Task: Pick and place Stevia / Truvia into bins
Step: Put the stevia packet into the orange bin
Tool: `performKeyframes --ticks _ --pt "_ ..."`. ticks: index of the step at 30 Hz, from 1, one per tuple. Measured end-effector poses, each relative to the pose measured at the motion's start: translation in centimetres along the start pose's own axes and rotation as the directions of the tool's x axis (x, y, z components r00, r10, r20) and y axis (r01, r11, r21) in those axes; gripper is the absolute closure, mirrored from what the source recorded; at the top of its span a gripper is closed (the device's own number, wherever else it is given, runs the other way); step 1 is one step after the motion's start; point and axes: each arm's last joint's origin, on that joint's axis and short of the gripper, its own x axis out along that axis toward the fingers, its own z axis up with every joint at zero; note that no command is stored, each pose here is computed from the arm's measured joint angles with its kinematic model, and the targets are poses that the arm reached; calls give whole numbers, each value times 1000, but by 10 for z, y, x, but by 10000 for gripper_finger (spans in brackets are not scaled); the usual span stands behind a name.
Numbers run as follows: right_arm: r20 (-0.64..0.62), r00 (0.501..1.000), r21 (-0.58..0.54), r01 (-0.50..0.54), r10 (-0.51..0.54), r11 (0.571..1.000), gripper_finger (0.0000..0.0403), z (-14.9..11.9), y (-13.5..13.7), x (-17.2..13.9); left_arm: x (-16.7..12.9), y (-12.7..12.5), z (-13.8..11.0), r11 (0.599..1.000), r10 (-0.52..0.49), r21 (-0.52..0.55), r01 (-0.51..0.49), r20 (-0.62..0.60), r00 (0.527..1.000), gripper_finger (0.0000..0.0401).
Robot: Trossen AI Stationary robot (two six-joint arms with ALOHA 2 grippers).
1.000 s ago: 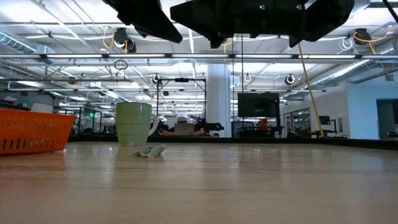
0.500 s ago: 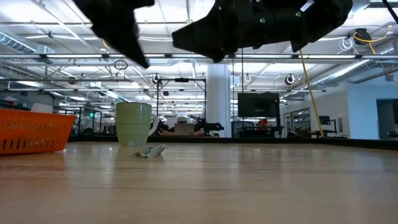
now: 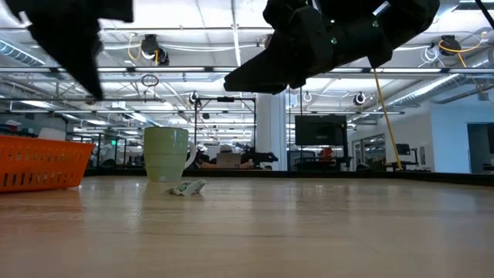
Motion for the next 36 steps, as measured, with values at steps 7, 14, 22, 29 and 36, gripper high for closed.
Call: performKeyframes --ticks 7,14,22,29,36 --pt "-61 998 84 23 -18 996 226 -6 0 0 13 -21 32 972 -220 121 201 166 961 334" --pt "-147 988 64 64 -54 996 228 -14 1 -1 67 -35 50 967 -202 187 174 142 969 235" --pt "-158 978 42 147 -139 988 229 -14 -1 -1 111 -35 60 983 -171 94 160 119 978 191" --pt "-160 977 10 144 -140 990 230 -15 -2 -1 123 -37 63 974 -222 69 216 104 969 190" --pt "-169 976 20 145 -139 989 231 -16 -2 -2 124 -37 62 976 -214 70 208 90 973 190"
